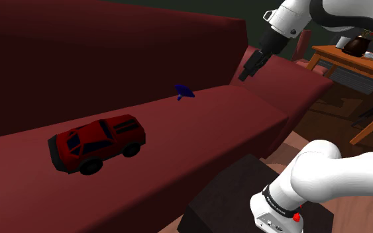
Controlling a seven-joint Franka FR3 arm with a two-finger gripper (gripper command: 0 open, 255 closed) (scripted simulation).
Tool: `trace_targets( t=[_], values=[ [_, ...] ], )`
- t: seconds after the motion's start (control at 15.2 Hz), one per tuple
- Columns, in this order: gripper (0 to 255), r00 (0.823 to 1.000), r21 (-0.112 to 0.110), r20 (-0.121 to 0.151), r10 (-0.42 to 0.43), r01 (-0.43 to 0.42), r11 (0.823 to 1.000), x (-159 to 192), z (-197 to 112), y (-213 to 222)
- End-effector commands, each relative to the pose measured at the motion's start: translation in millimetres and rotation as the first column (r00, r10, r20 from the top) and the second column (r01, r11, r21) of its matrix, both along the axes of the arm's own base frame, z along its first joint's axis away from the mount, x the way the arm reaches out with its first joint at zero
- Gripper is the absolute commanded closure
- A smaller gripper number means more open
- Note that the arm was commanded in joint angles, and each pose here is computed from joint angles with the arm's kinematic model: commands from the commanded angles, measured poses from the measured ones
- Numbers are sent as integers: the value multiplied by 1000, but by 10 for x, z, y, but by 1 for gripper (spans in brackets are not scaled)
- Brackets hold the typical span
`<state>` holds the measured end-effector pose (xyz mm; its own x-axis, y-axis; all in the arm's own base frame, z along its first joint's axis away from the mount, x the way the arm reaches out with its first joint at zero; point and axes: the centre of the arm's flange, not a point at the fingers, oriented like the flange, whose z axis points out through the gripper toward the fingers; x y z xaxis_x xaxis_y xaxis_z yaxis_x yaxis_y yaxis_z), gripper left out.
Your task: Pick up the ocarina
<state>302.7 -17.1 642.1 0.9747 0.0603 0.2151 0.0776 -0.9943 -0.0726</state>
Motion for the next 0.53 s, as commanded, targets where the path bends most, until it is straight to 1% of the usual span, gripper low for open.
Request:
trace_targets(
  t=[0.0,0.46],
  values=[
    [0,1000,0,0,0,0,1000,0,0,0],
    [0,996,-24,18,82,-81,996,699,-511,-277]
  ],
)
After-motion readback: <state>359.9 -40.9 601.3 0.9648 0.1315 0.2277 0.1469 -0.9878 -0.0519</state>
